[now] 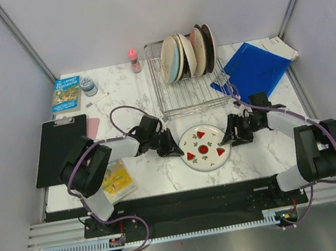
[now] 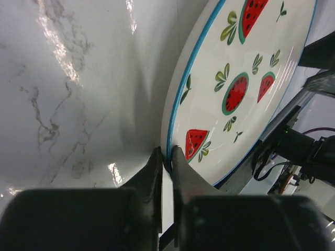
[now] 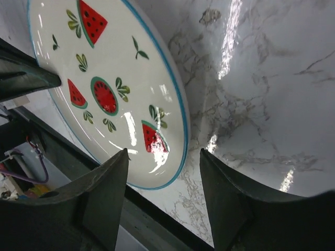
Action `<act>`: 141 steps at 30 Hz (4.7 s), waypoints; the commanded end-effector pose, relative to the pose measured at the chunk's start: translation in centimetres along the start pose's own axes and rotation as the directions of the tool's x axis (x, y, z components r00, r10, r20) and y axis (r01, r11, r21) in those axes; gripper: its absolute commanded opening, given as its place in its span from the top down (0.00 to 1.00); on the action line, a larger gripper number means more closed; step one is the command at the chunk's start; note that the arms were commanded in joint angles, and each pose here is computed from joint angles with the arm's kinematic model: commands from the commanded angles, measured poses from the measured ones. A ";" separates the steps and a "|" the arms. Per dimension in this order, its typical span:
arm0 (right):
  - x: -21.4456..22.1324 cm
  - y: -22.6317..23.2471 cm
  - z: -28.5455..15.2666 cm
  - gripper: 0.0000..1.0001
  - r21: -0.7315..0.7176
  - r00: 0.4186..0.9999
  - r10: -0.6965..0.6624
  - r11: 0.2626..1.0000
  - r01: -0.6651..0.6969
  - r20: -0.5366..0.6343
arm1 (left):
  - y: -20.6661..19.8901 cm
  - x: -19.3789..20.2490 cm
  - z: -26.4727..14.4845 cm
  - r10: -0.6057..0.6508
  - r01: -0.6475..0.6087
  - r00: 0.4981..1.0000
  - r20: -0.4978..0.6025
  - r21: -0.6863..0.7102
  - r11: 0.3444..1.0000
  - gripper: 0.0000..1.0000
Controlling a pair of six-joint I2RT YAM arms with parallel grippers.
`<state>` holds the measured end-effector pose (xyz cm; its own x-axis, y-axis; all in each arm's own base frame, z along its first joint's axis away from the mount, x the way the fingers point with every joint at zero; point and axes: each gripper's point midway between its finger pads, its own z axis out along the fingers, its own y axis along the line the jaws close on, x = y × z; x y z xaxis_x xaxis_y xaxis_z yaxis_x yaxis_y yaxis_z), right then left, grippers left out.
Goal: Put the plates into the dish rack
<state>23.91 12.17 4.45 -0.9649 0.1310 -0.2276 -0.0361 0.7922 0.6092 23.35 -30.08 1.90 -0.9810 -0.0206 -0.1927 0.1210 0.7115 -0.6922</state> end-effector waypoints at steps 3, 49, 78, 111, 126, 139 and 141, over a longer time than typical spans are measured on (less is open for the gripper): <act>1.3 1.3 1.6 0.36 -0.160 0.998 0.013 0.987 -0.023 -0.063 | -0.5 1.8 -0.7 0.034 -0.028 0.999 -0.033 0.169 0.985 0.98; -30.0 30.4 -11.7 1.00 0.225 0.486 -0.536 0.798 0.560 0.691 | -4.1 -9.4 -19.4 0.600 -0.535 0.663 0.449 -0.277 0.798 0.00; -38.7 29.2 -2.7 1.00 0.551 0.214 -0.542 0.834 0.021 0.812 | -1.7 -9.9 -21.4 0.457 -0.410 0.708 0.539 -0.214 0.887 0.01; -37.8 23.3 9.3 0.54 0.603 0.399 -0.581 0.793 0.085 0.709 | -0.9 -10.2 -20.5 0.463 -0.410 0.730 0.503 -0.220 0.885 0.01; -35.1 30.3 -5.5 0.02 0.650 0.164 -0.679 0.733 0.201 0.715 | 0.4 -14.3 -23.3 0.597 -0.395 0.605 0.527 -0.452 0.800 0.00; -26.7 15.6 -12.2 0.02 0.962 0.492 -0.831 0.269 -0.056 0.261 | -0.2 -20.2 -26.7 0.696 -0.339 0.473 0.541 -0.617 0.710 0.00; -26.1 14.3 -14.4 0.02 0.955 0.496 -0.819 0.280 -0.095 0.289 | -0.6 -20.8 -26.9 0.698 -0.338 0.456 0.552 -0.618 0.710 0.00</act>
<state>48.34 17.89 31.28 -0.2220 -0.3307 -0.9173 0.2004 0.9052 -0.3749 37.29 -11.82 21.42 -0.4075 0.0675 -0.9107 0.3383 0.9375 -0.0819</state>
